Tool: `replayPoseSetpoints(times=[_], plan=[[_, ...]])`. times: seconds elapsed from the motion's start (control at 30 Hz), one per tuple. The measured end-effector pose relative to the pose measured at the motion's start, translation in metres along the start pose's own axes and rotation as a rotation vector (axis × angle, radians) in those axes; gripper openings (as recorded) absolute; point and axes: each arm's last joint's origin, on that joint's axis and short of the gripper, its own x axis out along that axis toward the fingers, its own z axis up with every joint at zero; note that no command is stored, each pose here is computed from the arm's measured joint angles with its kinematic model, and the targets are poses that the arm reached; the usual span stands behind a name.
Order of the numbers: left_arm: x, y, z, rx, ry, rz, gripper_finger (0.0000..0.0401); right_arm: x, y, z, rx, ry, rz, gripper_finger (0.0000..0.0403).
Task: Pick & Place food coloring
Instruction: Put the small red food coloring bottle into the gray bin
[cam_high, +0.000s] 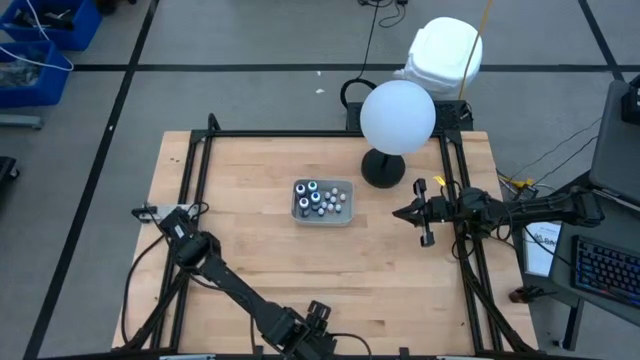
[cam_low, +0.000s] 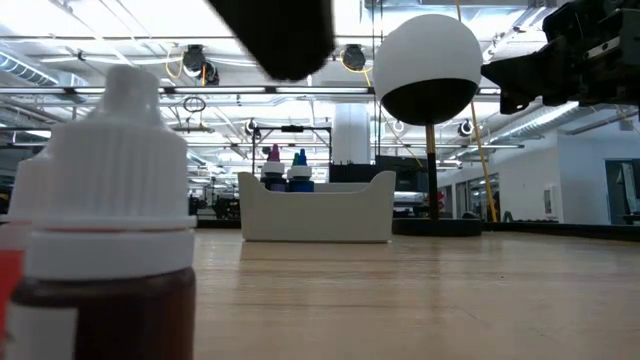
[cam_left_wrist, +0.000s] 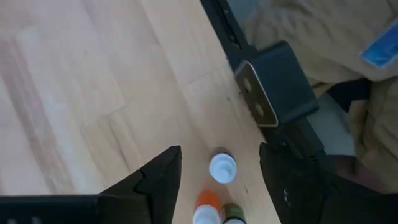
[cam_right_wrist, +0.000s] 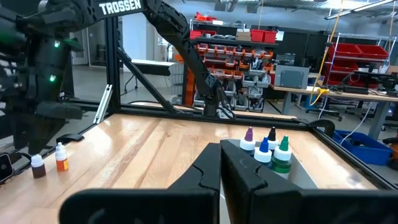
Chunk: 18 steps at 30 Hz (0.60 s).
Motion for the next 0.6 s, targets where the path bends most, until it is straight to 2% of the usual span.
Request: replayPoseSetpoints(times=[0.3,0.47,0.6], plan=[[0.000,-0.001,0.001,0.016,-0.007,-0.034,0.0218,0.000,0.000,0.000,0.000,0.000,0.000,0.0000],[0.016,-0.002,-0.003,0.026,0.030,-0.040,0.0218,0.000,0.000,0.000,0.000,0.000,0.000,0.0000],[0.016,-0.002,-0.003,0.025,0.029,-0.043,0.0218,0.000,0.000,0.000,-0.001,-0.005,-0.001,0.0000]])
